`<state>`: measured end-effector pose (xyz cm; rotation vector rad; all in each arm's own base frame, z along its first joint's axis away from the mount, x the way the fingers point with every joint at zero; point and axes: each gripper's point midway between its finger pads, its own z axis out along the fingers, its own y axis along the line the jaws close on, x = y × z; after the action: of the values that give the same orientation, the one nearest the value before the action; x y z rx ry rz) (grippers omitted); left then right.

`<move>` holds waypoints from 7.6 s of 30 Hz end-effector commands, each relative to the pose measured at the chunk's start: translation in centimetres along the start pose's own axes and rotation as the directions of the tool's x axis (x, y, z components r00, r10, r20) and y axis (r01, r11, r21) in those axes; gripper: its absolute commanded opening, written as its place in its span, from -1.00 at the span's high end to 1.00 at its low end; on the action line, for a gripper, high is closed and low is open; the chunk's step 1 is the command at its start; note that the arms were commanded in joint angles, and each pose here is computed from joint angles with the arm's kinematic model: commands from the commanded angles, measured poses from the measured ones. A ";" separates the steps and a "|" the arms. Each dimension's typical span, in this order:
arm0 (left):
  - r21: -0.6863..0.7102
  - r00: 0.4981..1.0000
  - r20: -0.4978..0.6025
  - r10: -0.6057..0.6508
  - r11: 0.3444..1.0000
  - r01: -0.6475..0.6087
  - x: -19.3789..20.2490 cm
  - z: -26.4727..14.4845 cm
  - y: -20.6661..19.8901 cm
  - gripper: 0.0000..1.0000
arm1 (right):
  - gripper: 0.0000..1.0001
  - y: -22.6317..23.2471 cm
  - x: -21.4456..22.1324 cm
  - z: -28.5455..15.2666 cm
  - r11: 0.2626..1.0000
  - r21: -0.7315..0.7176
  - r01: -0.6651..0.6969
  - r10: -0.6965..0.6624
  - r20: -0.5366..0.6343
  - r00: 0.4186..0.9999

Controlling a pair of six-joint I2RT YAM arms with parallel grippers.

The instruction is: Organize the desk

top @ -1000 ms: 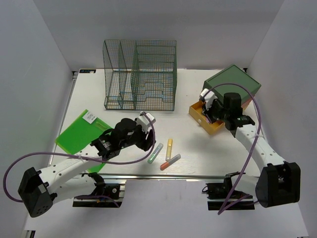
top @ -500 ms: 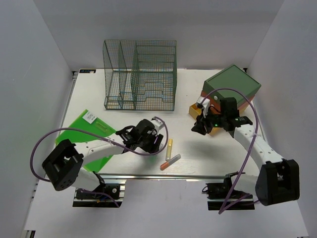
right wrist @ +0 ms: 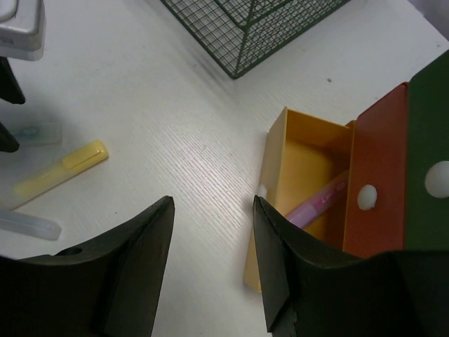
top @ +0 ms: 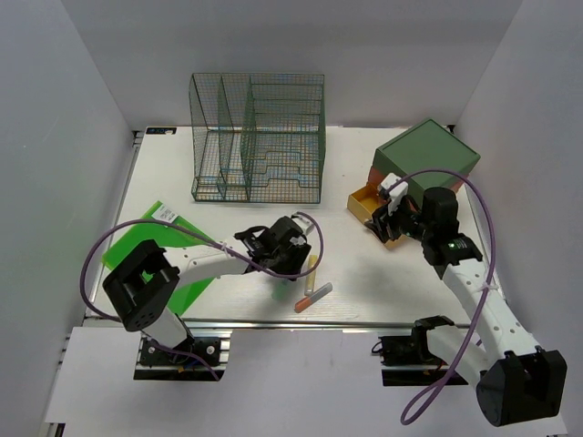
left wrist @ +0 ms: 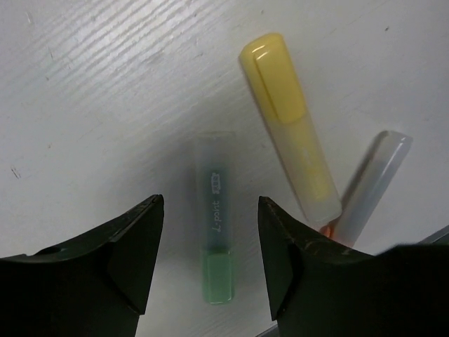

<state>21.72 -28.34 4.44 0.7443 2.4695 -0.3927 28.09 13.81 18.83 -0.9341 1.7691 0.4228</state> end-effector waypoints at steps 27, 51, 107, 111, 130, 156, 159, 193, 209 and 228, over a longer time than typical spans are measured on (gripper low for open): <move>-0.125 0.996 0.089 -0.031 0.991 0.042 -4.7 -3.4 -0.5 0.90 | -0.78 -5.0 -2.1 -2.8 0.947 0.322 0.014 -0.049 0.102 0.994; 0.586 0.543 0.483 -0.687 0.714 0.382 -29.4 -1.2 -11.4 1.00 | 1.00 -10.7 -4.6 -9.4 0.713 0.688 -0.136 -0.054 0.246 0.968; -0.106 0.918 0.374 0.130 0.990 -0.097 -7.0 -10.9 2.2 -0.69 | -0.28 14.1 3.2 -1.3 0.674 -0.581 0.456 -0.308 0.341 0.888; -0.173 0.921 0.358 0.152 0.980 -0.094 -4.7 -10.6 4.1 -0.69 | -0.47 15.3 5.6 0.6 0.618 -0.662 0.424 -0.370 0.231 0.900; -0.303 0.804 0.589 0.084 0.945 0.123 -6.3 -18.4 8.4 -0.70 | -0.27 18.0 9.7 5.8 0.530 -0.762 0.372 -0.549 0.026 0.835; -0.259 0.806 0.587 0.077 0.961 0.096 -6.2 -17.6 7.5 -0.70 | 0.81 19.9 13.8 3.9 0.419 -0.841 0.343 -0.649 -0.012 0.761; -0.252 0.814 0.575 0.083 0.964 0.080 -6.1 -17.1 7.2 -0.71 | 1.00 19.9 12.1 2.2 0.402 -0.830 0.388 -0.647 0.043 0.762; -0.048 0.879 0.443 0.177 0.984 -0.173 -4.2 -10.6 1.8 -0.69 | 1.00 -7.2 3.7 2.0 0.872 0.362 0.328 -0.184 -0.380 0.907; 0.075 0.896 0.414 0.159 0.975 -0.208 -4.7 -8.6 -1.2 -0.71 | 0.13 -7.1 2.8 2.5 0.929 0.296 0.220 -0.121 -0.317 0.941; -0.070 0.992 0.121 0.020 0.998 -0.011 -4.8 1.3 -5.0 -0.40 | 1.00 -3.2 1.1 1.5 0.980 0.196 -0.041 0.058 -0.079 0.995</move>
<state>22.65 -35.54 7.79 0.7602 2.2815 -0.4533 29.90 13.67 15.23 -0.9202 1.9322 0.3115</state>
